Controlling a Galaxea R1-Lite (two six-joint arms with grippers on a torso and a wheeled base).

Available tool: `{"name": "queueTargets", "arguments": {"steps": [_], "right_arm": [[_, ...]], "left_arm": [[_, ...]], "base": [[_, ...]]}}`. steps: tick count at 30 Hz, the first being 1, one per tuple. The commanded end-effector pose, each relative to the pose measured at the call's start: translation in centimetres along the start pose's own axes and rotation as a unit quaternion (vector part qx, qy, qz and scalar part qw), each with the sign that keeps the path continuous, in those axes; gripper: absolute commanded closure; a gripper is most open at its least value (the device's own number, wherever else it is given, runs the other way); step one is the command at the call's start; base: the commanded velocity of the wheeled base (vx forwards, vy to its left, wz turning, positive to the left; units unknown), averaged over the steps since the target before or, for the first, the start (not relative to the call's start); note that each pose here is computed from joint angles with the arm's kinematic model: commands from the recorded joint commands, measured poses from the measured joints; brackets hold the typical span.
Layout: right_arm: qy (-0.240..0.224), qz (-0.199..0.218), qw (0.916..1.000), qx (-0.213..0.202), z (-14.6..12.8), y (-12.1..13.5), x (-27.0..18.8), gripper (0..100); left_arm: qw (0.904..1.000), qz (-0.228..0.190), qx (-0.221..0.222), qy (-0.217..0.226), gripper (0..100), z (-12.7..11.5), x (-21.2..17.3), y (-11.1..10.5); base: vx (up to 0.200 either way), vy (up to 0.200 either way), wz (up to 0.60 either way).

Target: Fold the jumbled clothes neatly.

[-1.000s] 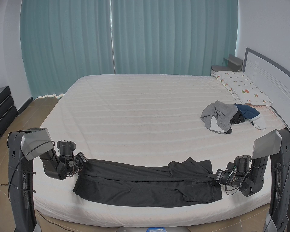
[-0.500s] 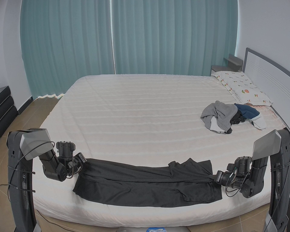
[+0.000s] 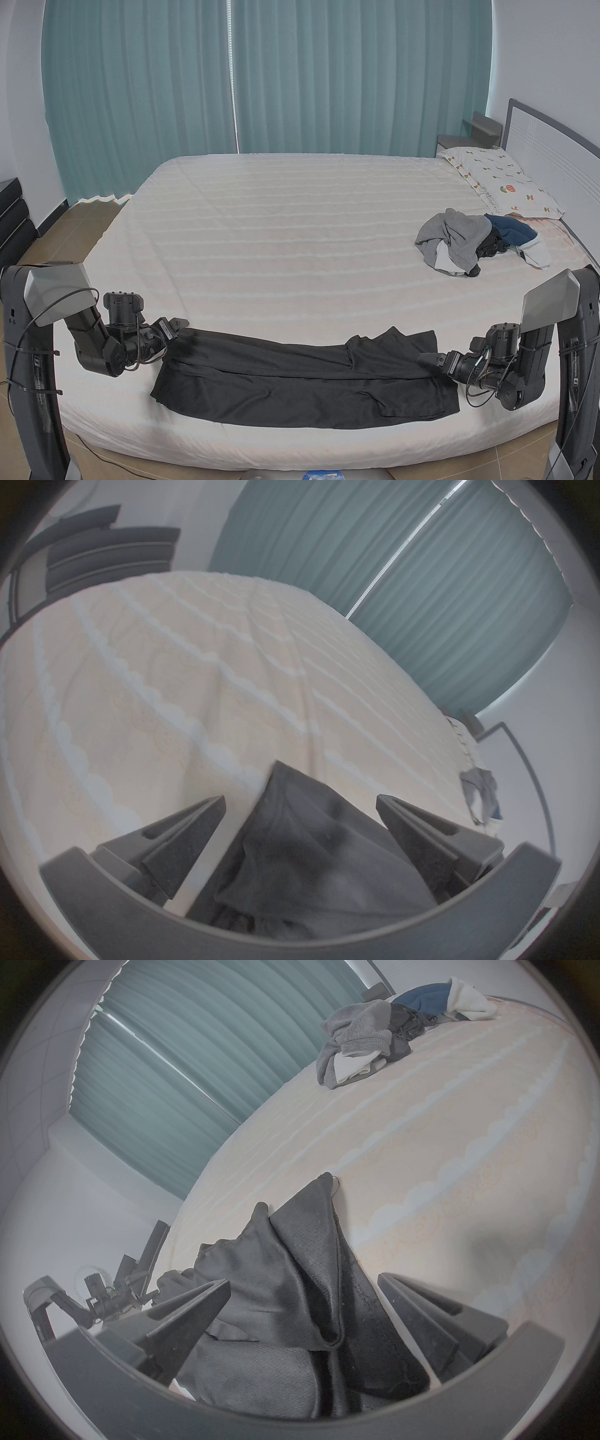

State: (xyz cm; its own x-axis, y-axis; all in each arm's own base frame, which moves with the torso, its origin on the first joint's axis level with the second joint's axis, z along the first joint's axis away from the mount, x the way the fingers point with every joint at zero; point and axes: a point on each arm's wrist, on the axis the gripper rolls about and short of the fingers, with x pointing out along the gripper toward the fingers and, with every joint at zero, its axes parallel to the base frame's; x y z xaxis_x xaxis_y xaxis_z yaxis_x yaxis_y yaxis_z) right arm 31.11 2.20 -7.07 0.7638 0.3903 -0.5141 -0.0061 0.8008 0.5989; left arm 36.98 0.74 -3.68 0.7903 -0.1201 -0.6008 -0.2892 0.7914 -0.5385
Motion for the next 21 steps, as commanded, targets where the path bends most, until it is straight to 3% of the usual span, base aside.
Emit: {"name": "queueTargets", "arguments": {"steps": [1,6,9,21], "right_arm": [[-0.002,0.012,0.9997,0.021,0.2,0.1,-0.1,0],[-0.003,0.016,0.9997,0.02,0.2,0.1,0.0,0],[-0.003,0.016,0.9997,0.02,0.2,0.1,0.0,0],[-0.003,0.015,0.9997,0.02,0.2,0.1,0.0,0]], "left_arm": [[0.9985,-0.046,0.01,0.027,0,0.7,-3.7,0.2],[0.9954,-0.037,0.067,0.056,0,-0.9,-4.1,1.0],[0.994,-0.032,0.08,0.068,0,-1.6,-4.0,1.5],[0.9946,-0.024,0.081,0.06,0,-1.5,-2.5,1.5]], "base": [[0.0,0.0,0.0],[0.0,0.0,0.0],[0.0,0.0,0.0],[0.0,0.0,0.0]]}}
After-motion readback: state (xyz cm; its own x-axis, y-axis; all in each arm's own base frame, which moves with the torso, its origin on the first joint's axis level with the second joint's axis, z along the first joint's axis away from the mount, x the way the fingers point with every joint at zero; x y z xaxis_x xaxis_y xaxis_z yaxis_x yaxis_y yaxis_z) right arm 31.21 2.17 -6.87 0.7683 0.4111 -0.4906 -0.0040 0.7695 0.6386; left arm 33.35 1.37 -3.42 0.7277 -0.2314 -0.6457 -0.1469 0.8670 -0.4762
